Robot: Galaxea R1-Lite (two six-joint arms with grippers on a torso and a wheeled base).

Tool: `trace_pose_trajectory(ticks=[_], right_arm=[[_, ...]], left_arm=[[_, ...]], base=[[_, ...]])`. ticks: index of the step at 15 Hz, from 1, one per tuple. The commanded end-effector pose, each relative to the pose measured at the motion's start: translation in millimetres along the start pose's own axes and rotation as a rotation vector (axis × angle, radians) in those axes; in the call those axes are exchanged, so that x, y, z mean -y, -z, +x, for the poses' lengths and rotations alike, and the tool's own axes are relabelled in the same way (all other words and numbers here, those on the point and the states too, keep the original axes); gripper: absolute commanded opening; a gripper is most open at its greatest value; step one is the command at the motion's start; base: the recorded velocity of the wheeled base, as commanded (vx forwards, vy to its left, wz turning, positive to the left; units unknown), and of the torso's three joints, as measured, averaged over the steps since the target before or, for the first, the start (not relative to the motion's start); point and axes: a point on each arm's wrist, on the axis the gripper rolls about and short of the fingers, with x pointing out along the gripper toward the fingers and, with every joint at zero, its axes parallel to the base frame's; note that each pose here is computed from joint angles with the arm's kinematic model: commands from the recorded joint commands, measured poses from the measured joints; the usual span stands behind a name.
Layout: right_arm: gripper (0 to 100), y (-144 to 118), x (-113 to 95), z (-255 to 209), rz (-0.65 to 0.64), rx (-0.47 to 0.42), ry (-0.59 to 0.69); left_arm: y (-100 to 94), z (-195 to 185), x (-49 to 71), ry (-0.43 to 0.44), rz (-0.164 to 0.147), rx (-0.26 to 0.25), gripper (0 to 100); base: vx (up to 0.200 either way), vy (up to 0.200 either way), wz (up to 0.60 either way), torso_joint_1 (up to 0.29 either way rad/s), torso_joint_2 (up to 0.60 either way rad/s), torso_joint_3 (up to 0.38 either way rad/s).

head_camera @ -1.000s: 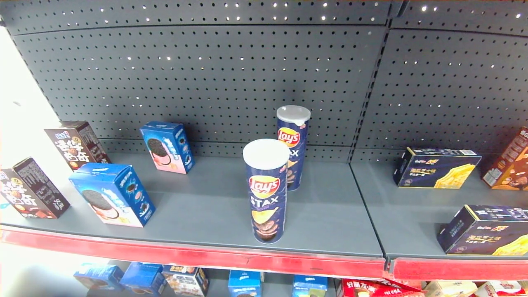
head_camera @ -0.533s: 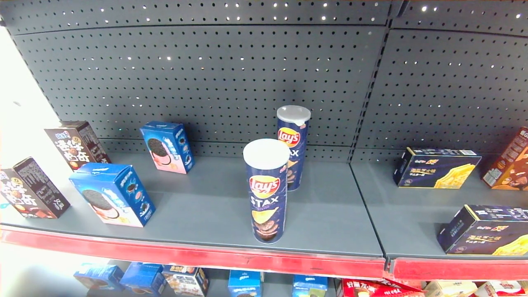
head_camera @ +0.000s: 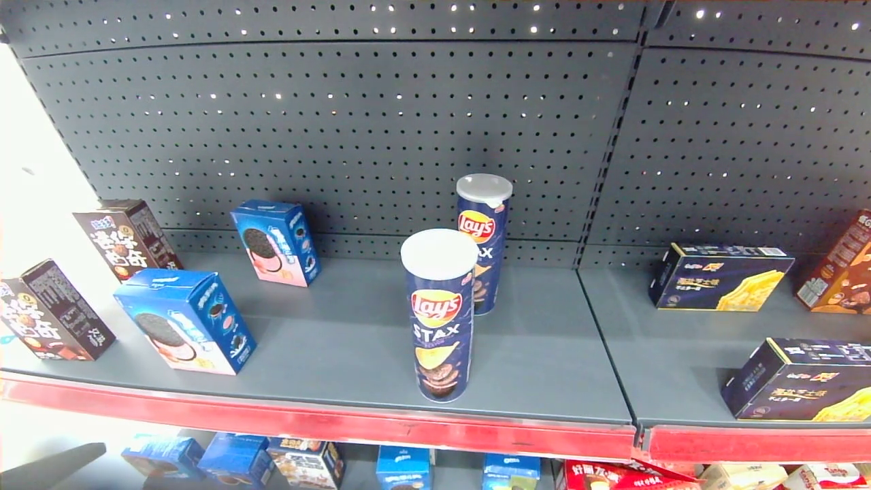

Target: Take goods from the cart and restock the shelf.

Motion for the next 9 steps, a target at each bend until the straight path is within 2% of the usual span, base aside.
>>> trace_pose_trajectory(ticks=[1, 3, 5, 6, 9], right_arm=[[100, 0, 0, 0, 0.0, -0.003, 0.0], [100, 0, 0, 0, 0.0, -0.003, 0.0], [100, 0, 0, 0, -0.001, -0.003, 0.0], [100, 0, 0, 0, 0.0, -0.003, 0.0], [100, 0, 0, 0, -0.001, -0.003, -0.001]], left_arm=[[-9.8, 27, -1.2, 0.008, -0.014, -0.118, 100], [-10.4, 41, 4.3, 0.071, 0.007, -0.147, 100], [-16.1, 60, 7.0, 0.097, 0.009, -0.164, 100], [-19.0, 72, 9.8, 0.142, 0.016, -0.205, 100], [-28.3, 92, 13.1, 0.171, 0.029, -0.219, 100]], base=[[0.0, 0.0, 0.0, 0.0, 0.0, 0.0], [0.0, 0.0, 0.0, 0.0, 0.0, 0.0], [0.0, 0.0, 0.0, 0.0, 0.0, 0.0], [0.0, 0.0, 0.0, 0.0, 0.0, 0.0], [0.0, 0.0, 0.0, 0.0, 0.0, 0.0]])
